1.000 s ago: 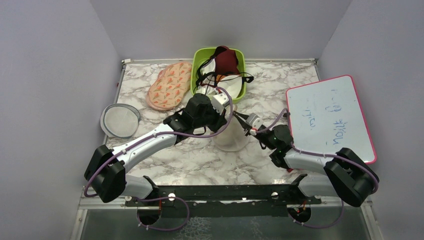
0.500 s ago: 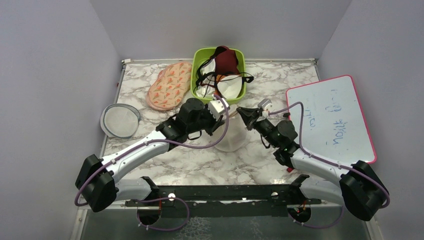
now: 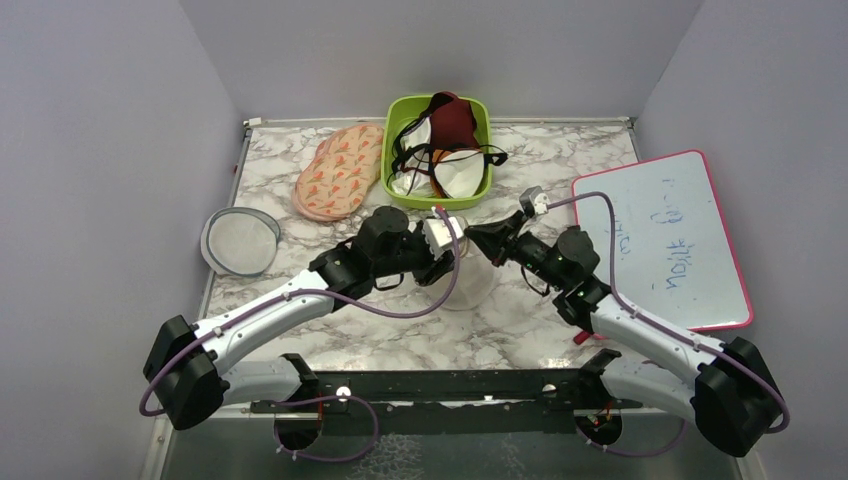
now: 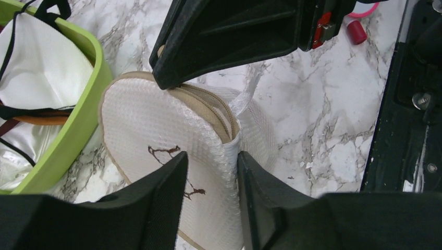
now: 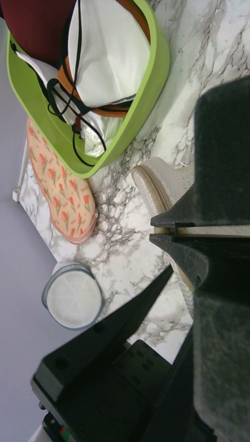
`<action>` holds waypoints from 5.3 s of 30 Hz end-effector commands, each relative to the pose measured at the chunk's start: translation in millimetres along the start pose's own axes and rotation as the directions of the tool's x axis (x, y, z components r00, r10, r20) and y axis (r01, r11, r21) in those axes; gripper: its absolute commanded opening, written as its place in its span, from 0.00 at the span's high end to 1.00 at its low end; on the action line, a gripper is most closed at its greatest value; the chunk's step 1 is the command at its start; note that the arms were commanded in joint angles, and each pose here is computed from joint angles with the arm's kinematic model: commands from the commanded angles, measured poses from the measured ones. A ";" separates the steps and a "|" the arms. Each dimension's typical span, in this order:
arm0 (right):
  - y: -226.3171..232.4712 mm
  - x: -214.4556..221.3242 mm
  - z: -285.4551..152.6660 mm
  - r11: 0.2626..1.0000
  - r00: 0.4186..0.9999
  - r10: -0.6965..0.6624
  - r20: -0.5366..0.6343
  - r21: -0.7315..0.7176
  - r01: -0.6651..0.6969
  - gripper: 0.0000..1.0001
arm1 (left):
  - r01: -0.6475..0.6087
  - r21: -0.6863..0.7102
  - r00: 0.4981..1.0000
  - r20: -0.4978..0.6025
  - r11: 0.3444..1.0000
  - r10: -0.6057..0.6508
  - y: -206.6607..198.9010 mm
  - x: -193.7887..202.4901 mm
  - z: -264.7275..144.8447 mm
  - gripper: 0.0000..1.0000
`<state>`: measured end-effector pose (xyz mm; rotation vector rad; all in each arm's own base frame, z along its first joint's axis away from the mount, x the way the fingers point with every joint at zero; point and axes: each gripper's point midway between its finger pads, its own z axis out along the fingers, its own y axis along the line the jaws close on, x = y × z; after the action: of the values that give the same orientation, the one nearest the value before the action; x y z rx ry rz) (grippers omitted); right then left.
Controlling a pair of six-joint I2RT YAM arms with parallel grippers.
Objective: Unzip the laundry bag and remove the bra
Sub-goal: Unzip the laundry bag at the center of the board.
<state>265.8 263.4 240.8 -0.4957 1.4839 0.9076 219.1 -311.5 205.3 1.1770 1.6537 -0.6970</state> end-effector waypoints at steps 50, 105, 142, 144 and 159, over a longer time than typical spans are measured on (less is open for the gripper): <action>12.4 8.0 -13.9 0.998 0.996 0.051 -0.071 -0.034 -0.053 0.99 | 0.432 -0.058 0.901 -0.009 0.900 -0.434 -9.9 -9.9 17.4 0.78; 7.0 -17.4 -38.0 0.928 0.990 0.068 -0.121 -0.356 -0.107 0.99 | 0.450 0.032 0.893 0.001 0.893 -0.450 -18.6 -41.8 23.5 0.70; -53.2 -0.7 -27.4 0.896 0.912 0.382 -0.151 -0.181 -0.406 0.99 | 0.222 0.133 0.971 0.058 0.966 -0.231 -32.9 -52.9 -0.3 1.00; -57.1 0.4 -26.1 0.900 0.915 0.375 -0.148 -0.179 -0.398 0.99 | 0.224 0.131 0.970 0.061 0.966 -0.233 -32.8 -53.7 -0.9 1.00; -5.2 -30.6 -34.8 0.909 0.975 0.171 -0.144 -0.358 -0.213 0.99 | 0.356 0.122 0.930 0.047 0.927 -0.364 -29.9 -59.8 16.5 0.66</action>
<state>265.1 220.7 249.3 -0.5986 1.5472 1.3623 201.6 -345.2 235.3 0.9613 1.8306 -0.9829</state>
